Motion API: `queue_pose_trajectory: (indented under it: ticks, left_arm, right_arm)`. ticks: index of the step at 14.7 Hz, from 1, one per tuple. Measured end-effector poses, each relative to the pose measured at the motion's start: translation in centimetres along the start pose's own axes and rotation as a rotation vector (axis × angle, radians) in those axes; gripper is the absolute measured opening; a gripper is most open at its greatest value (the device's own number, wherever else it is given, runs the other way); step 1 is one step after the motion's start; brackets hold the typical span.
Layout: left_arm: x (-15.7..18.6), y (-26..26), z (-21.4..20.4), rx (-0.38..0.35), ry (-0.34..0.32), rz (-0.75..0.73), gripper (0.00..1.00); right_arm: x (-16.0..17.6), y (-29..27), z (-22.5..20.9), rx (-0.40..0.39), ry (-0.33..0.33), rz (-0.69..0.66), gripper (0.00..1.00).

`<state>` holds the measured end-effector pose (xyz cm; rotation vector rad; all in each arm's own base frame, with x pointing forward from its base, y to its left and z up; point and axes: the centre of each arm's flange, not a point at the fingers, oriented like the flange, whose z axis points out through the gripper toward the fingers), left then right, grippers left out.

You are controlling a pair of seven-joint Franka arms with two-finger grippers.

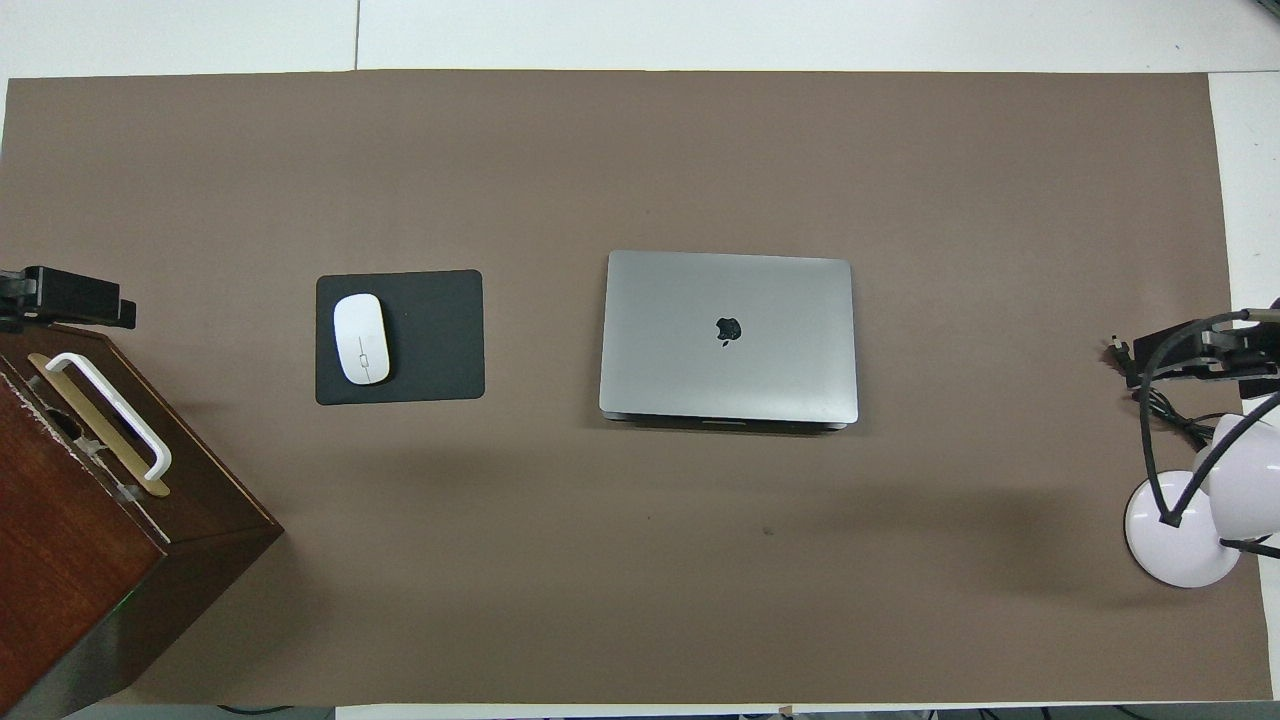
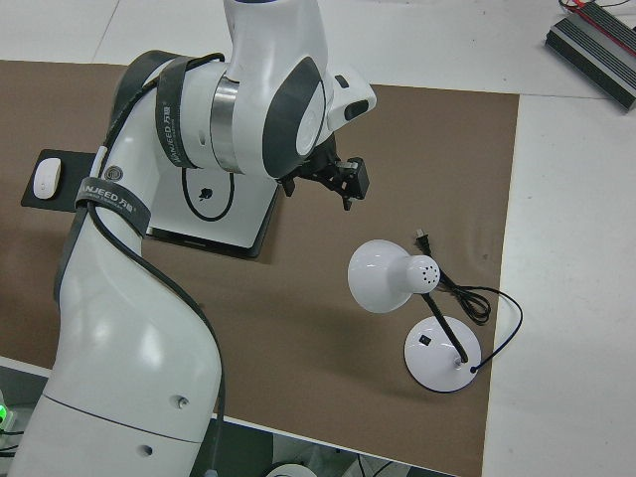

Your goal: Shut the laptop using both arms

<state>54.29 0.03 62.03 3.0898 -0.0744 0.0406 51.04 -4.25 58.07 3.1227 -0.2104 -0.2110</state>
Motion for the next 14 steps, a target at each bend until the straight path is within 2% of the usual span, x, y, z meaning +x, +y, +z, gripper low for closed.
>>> queue_pose_trajectory:
  ticks: [4,14]
  left_arm:
    - [-0.01,-0.31,-0.02,0.027,-0.001,0.001,1.00]
    - [0.02,-0.25,-0.05,0.028,0.002,0.002,1.00]
  right_arm:
    - [-0.15,0.23,-0.14,-0.020,0.000,0.001,1.00]
    - [-0.36,0.36,-0.48,-0.030,0.008,0.001,1.00]
